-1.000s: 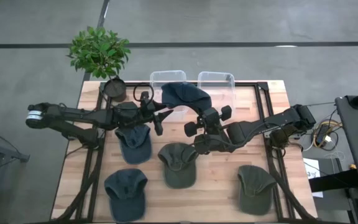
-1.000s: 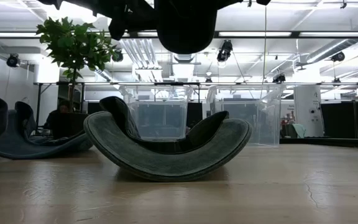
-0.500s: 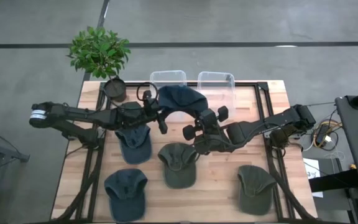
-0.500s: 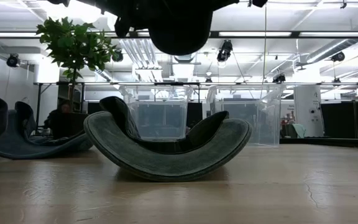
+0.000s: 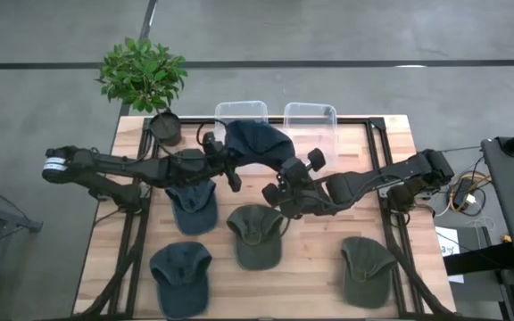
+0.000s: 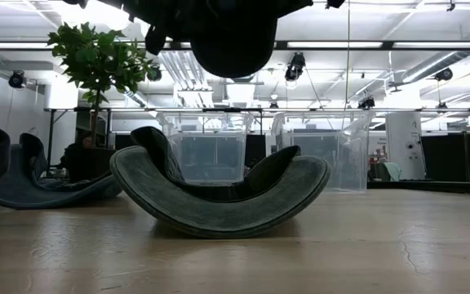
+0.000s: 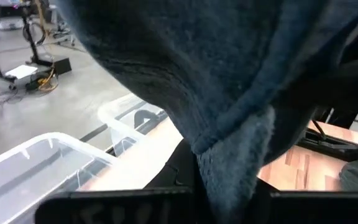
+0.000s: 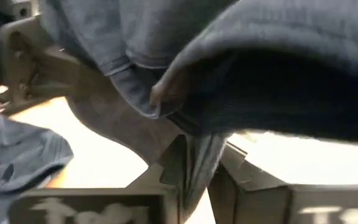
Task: Pick & Place hat
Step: Put the top right blue cap into the left transparent bin
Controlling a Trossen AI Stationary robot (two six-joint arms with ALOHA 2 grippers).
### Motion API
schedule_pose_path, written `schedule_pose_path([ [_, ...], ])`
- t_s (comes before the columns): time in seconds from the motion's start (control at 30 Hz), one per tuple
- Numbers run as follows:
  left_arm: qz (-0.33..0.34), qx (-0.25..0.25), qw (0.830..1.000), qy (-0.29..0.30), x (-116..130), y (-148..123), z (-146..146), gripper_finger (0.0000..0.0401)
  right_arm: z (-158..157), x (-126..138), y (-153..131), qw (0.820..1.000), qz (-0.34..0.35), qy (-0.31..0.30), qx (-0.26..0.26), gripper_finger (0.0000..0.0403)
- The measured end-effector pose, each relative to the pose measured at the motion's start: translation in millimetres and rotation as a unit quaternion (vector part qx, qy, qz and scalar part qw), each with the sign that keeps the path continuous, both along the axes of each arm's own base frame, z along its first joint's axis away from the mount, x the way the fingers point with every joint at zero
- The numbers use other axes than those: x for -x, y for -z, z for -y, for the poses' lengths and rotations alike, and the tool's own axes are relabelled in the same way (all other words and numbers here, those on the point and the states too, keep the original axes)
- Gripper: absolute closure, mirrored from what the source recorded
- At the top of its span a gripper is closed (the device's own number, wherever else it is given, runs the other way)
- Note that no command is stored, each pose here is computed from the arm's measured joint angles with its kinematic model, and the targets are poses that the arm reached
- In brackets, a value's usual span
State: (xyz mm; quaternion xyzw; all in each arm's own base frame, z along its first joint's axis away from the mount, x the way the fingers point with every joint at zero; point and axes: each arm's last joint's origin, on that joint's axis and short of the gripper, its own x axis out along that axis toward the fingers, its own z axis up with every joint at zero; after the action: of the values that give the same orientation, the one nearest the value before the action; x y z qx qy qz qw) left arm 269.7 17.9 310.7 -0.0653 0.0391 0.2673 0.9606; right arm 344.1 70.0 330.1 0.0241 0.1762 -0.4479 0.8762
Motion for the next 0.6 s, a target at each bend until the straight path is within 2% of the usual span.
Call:
schedule_pose_path([
  [0.13, 0.013, 0.021, 0.997, -0.076, 3.0, 0.5, -4.2, 0.0396, -0.4, 4.9, -2.2, 1.000, -0.016, -0.020, -0.016, 0.0311],
  [0.23, -0.004, 0.029, 0.990, -0.138, 6.2, -1.1, -7.9, 0.0396, 0.8, 12.7, -3.2, 0.997, -0.048, -0.042, -0.034, 0.0283],
  [0.43, -0.023, 0.091, 0.978, -0.184, 10.1, -15.1, -24.1, 0.0396, 3.0, 33.5, -7.2, 0.987, -0.117, -0.083, -0.075, 0.0252],
  [0.6, -0.035, 0.181, 0.959, -0.214, 14.6, -18.8, -44.7, 0.0396, -1.6, 52.3, -15.5, 0.980, -0.155, -0.107, -0.063, 0.0253],
])
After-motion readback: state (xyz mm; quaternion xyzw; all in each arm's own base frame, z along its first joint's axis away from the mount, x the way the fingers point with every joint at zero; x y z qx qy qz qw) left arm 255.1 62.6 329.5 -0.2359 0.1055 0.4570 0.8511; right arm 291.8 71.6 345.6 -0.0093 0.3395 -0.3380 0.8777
